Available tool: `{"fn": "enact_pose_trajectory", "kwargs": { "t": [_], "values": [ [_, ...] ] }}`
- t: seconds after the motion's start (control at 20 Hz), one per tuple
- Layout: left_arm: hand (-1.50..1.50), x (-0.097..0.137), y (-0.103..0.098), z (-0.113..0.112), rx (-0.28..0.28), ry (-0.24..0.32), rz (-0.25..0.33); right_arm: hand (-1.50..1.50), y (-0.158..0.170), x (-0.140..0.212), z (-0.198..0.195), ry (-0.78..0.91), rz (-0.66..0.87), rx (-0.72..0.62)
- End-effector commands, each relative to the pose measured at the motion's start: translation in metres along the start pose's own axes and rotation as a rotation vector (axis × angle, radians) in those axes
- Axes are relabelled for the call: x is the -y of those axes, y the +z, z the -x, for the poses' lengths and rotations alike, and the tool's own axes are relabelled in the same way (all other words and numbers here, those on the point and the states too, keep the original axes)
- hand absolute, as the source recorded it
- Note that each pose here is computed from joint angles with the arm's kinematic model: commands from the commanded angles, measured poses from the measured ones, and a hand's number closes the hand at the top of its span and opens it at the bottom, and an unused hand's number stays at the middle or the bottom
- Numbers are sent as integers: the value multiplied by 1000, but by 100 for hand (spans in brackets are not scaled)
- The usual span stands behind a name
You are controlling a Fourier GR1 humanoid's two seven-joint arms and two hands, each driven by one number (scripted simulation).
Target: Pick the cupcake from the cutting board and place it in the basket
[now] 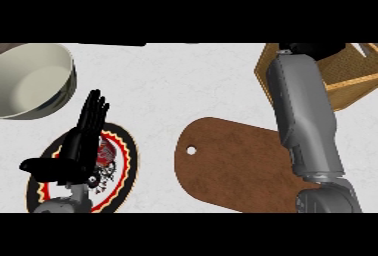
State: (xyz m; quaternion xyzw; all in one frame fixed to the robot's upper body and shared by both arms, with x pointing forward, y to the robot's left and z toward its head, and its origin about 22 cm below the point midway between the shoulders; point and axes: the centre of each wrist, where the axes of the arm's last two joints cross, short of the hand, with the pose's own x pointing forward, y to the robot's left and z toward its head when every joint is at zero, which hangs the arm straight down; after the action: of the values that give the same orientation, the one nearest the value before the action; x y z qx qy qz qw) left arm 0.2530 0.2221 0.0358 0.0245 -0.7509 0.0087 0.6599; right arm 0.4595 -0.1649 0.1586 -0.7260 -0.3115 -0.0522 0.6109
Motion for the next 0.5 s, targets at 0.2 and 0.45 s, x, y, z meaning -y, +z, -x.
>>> {"fn": "enact_pose_trajectory", "kwargs": {
  "t": [0.2, 0.45],
  "values": [
    [0, -7, 6, -1, -8, -4, -11, 150, -4, -26, 26, -29, 29, -298],
    [0, -9, 8, 0, -21, 1, 2, -150, -8, -60, 65, -7, -20, -321]
  ]
}}
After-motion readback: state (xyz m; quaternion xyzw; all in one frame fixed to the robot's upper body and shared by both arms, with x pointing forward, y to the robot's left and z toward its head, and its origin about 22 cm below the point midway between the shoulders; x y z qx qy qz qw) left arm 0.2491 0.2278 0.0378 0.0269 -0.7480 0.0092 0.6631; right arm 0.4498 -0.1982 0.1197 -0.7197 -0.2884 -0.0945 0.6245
